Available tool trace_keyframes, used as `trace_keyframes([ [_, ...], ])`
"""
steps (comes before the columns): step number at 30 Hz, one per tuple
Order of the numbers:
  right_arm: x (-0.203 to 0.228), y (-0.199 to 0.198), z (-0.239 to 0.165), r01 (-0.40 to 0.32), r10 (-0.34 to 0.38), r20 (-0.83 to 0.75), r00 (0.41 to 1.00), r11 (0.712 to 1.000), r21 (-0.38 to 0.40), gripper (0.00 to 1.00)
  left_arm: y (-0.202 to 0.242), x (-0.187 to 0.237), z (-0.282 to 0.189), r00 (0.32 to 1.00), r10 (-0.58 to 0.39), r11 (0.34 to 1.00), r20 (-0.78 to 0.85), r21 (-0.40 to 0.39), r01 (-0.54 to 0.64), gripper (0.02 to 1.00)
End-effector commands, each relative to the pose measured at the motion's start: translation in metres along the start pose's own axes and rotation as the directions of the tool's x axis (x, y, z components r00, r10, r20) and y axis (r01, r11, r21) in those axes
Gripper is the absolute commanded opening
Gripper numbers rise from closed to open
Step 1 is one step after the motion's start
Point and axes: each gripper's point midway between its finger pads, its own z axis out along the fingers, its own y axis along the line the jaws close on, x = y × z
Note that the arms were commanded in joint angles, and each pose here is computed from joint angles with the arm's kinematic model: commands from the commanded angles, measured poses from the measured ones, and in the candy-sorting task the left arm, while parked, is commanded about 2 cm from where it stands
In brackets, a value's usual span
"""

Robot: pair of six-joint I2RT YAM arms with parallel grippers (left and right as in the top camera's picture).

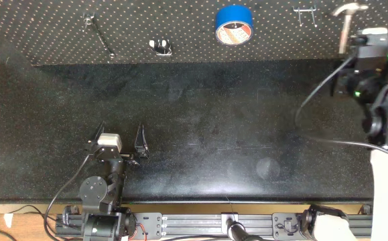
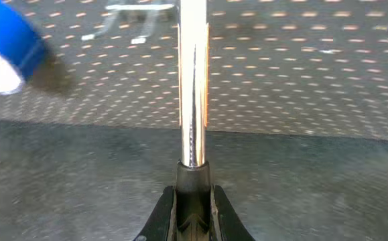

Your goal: Place Tools Onto Pegboard

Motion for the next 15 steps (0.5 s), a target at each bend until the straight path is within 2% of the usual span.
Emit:
trace_keyframes([
  [1,0.005,0.020,0.028,0.007,-0.009,-0.053,0.999,0.999,-0.038,0.073,0.001,0.001,0.000,1.000,0.009,1.000,-0.002,-0.005,-0.009,0.993],
  [8,0.002,0.044,0.045,0.053,-0.058,-0.052,0.997,0.994,-0.092,0.073,0.001,0.001,0.000,1.000,0.009,1.000,-0.002,-0.005,-0.009,0.993],
  [15,0.024,0.038,0.085,0.028,-0.043,-0.149,0.988,0.995,-0.099,0.075,0.001,0.001,0.000,1.000,0.009,1.000,-0.002,-0.005,-0.009,0.996],
])
